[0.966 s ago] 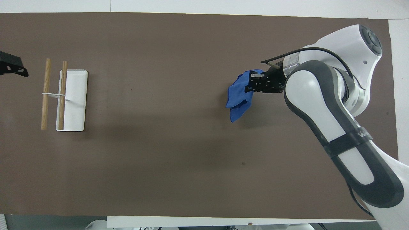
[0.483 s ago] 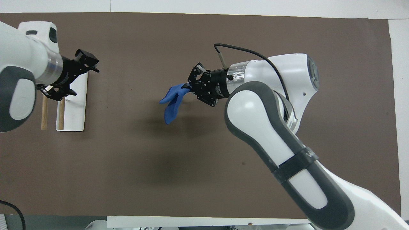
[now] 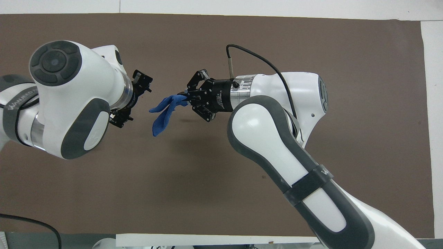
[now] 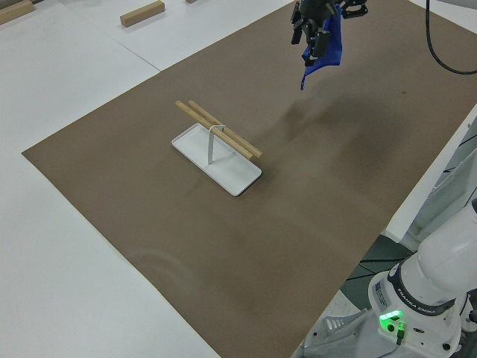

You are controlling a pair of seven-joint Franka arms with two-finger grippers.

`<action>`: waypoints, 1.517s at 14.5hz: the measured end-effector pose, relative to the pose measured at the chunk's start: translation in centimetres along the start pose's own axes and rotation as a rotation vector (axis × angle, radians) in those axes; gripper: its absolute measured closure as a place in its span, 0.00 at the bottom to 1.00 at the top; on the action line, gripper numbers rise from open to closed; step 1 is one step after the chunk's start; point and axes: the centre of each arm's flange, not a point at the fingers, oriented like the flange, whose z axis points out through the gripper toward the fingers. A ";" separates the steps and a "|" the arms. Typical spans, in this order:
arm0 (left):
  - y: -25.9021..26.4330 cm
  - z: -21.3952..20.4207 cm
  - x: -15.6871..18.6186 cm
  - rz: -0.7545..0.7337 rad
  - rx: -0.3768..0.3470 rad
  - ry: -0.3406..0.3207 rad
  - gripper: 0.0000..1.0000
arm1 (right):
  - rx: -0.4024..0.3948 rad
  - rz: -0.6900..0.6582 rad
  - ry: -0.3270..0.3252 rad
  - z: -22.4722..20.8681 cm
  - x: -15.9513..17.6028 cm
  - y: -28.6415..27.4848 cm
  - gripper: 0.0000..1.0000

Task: Right arm passes towel to left arm to hang
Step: 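Grasp the hanging towel with the left gripper beside the right gripper, then open the right gripper and pull it back from the towel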

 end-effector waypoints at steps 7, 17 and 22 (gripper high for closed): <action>0.5 0.0 -1.7 -0.016 -0.041 0.003 0.12 | -0.013 -0.003 -0.009 0.8 -1.0 0.4 0.94; 0.5 0.0 -2.0 -0.037 -0.040 0.003 0.98 | -0.018 -0.007 -0.012 1.1 -1.3 0.6 0.94; 0.2 -0.9 0.0 -0.035 -0.034 0.030 0.98 | -0.021 -0.014 -0.010 1.2 -1.4 0.7 0.79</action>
